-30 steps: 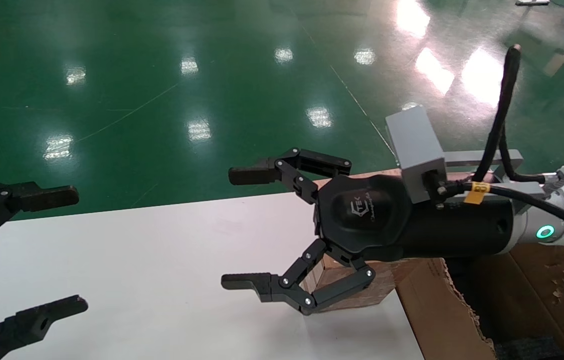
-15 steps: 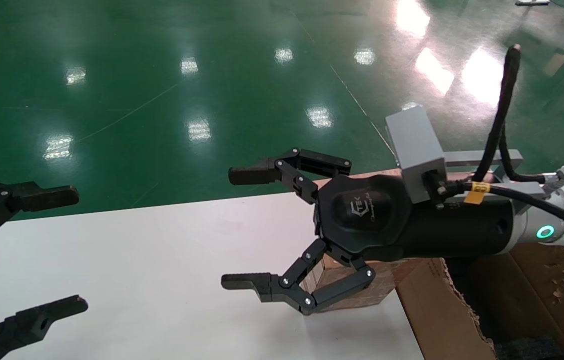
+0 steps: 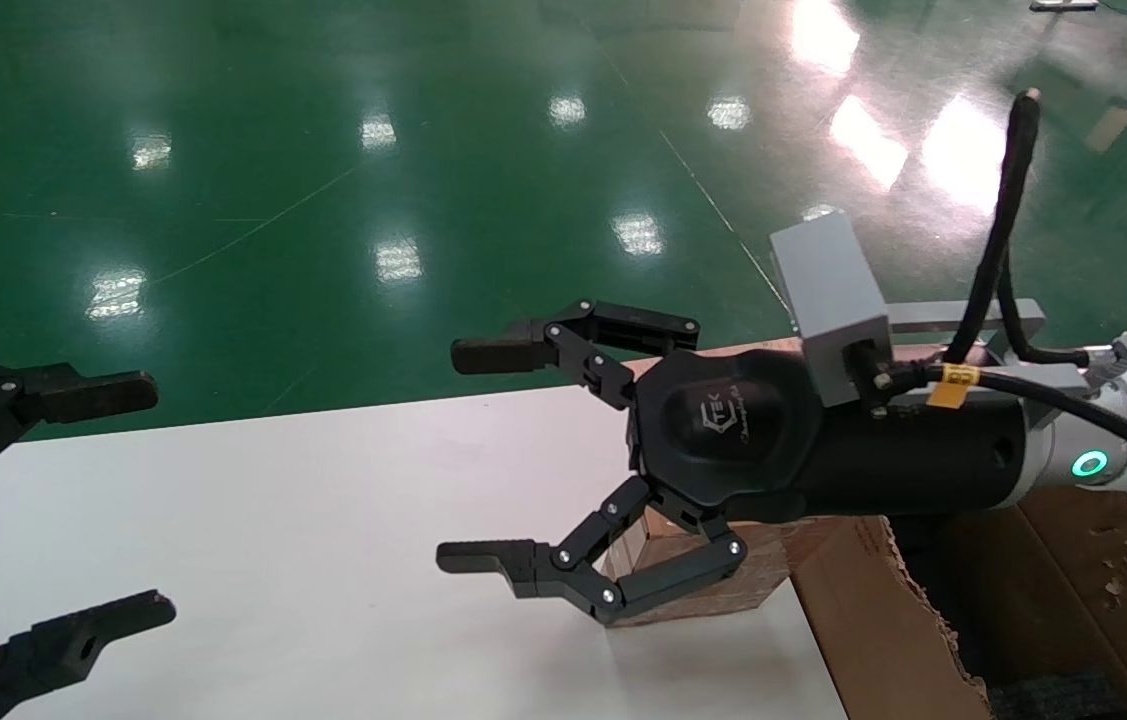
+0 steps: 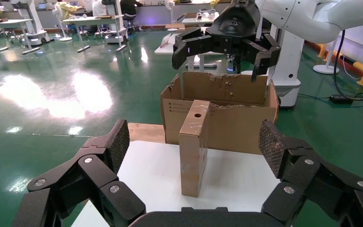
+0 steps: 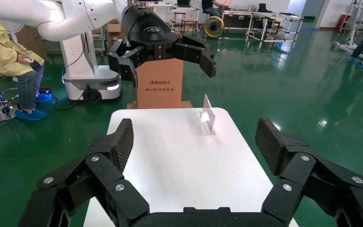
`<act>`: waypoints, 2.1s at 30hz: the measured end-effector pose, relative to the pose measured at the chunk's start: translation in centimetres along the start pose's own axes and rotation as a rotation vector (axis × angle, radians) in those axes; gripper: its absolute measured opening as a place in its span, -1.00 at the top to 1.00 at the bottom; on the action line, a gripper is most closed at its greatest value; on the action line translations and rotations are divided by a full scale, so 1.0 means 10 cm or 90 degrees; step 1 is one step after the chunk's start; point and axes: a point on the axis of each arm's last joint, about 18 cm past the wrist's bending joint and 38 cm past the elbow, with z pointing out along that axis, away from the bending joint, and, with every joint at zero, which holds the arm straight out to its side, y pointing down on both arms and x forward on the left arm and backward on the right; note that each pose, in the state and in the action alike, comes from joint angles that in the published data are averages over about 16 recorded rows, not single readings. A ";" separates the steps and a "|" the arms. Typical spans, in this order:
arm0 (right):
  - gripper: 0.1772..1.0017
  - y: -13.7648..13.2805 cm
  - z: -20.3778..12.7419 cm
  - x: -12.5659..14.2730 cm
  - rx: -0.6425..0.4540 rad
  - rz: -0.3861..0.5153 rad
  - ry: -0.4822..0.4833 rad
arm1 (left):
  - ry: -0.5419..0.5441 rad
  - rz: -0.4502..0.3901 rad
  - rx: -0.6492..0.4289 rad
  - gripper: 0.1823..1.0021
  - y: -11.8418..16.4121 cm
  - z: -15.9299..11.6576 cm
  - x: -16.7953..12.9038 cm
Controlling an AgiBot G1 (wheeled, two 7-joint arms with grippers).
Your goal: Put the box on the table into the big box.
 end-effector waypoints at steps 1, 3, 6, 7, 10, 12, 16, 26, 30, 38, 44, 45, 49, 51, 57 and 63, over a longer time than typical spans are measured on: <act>-0.89 0.00 0.00 0.00 0.000 0.000 0.000 | 0.000 0.000 0.000 -1.00 0.00 0.00 0.00; -0.84 0.00 0.00 0.00 0.000 0.000 0.000 | 0.000 0.000 0.000 -1.00 0.00 0.00 0.00; -0.75 0.00 0.00 0.00 0.000 0.000 0.000 | 0.000 0.000 0.000 -1.00 0.00 0.00 0.00; -0.72 0.00 0.00 0.00 0.000 0.000 0.000 | 0.000 0.000 0.000 -1.00 0.00 0.00 0.00; -0.60 0.00 0.00 0.00 0.000 0.000 0.000 | 0.000 0.000 0.000 -1.00 0.00 0.00 0.00; -0.50 0.00 0.00 0.00 0.000 0.000 0.000 | 0.000 0.000 0.000 -1.00 0.00 0.00 0.00; -0.32 0.00 0.00 0.00 0.000 0.000 0.000 | 0.000 0.000 0.000 -1.00 0.00 0.00 0.00; 0.03 0.05 0.00 0.00 -0.024 0.012 -0.004 | 0.000 0.000 0.000 -1.00 0.00 0.00 0.00; 0.05 0.08 -0.01 0.01 -0.052 0.020 -0.007 | 0.000 0.000 0.000 -0.99 0.00 0.00 0.00; -0.14 0.19 -0.13 0.09 -0.147 0.033 -0.005 | 0.000 0.000 0.000 -0.91 0.00 0.00 0.00; -0.38 0.27 -0.30 0.19 -0.218 0.032 0.011 | 0.000 0.000 0.000 -0.77 0.00 0.00 0.00; -0.43 0.28 -0.33 0.21 -0.229 0.031 0.015 | 0.000 0.000 0.000 -0.72 0.00 0.00 0.00; -0.59 0.34 -0.46 0.30 -0.270 0.028 0.031 | 0.000 0.000 0.000 -0.56 0.00 0.00 0.00; -0.67 0.37 -0.52 0.34 -0.285 0.026 0.039 | 0.000 0.000 0.000 -0.48 0.00 0.00 0.00; -0.85 0.42 -0.66 0.44 -0.323 0.020 0.057 | 0.000 0.000 0.000 -0.16 0.00 0.00 0.00; -0.95 0.46 -0.72 0.48 -0.343 0.019 0.063 | 0.000 0.000 0.000 0.19 0.00 0.00 0.00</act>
